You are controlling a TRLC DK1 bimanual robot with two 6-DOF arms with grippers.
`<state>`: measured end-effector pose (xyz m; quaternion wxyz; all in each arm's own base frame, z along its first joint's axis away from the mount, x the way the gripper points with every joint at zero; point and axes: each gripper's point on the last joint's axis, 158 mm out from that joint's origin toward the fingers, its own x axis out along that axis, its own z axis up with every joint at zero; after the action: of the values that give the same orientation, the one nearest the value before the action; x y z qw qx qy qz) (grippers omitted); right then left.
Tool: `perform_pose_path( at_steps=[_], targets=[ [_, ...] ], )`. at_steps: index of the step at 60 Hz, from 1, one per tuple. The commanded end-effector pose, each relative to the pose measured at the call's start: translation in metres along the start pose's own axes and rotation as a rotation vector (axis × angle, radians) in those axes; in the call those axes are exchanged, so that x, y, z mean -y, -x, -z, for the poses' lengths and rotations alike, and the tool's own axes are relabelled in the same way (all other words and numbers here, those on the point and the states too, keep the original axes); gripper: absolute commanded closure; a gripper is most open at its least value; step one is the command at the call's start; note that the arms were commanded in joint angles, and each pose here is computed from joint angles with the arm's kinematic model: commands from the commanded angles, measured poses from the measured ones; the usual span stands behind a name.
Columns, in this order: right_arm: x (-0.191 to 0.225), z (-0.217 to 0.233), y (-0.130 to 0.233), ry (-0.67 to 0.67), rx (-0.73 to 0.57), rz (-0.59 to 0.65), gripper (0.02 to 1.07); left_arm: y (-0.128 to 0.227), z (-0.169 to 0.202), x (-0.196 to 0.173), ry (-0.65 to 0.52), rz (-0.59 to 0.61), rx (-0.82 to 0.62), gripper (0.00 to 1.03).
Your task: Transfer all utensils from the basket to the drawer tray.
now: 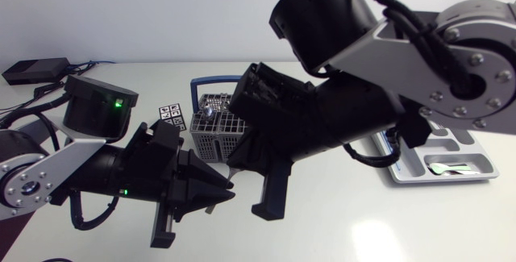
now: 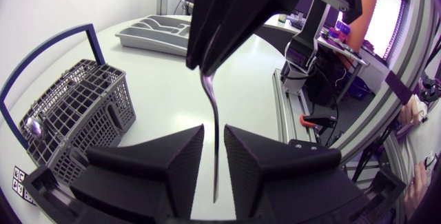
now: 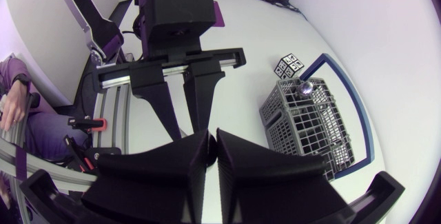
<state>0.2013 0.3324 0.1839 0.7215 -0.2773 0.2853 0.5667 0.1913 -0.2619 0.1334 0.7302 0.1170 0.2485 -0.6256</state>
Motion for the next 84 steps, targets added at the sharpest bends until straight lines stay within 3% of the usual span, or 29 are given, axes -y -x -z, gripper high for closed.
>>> perform_pose_path(
  at_steps=[1,13,28,47,66,84],
  targets=[
    [-0.004,0.013,-0.007,-0.027,-0.032,-0.022,0.98,0.001,0.001,0.007,-0.017,0.02,0.002,0.84],
    [-0.004,0.013,-0.007,-0.028,-0.031,-0.021,0.98,0.002,-0.004,0.006,-0.017,0.021,0.007,1.0],
    [-0.004,0.013,-0.006,-0.029,-0.028,-0.02,0.97,0.002,-0.004,0.007,-0.005,0.022,0.004,1.0],
    [0.015,-0.004,0.008,-0.068,0.033,0.038,0.35,0.009,-0.023,-0.011,0.047,-0.046,0.038,1.0],
    [0.063,-0.022,0.032,-0.221,0.13,0.144,0.34,0.017,-0.052,-0.052,0.142,-0.222,0.124,1.0],
    [0.087,-0.03,0.03,-0.336,0.153,0.144,0.35,0.019,-0.073,-0.086,0.209,-0.394,0.203,1.0]
  ],
)
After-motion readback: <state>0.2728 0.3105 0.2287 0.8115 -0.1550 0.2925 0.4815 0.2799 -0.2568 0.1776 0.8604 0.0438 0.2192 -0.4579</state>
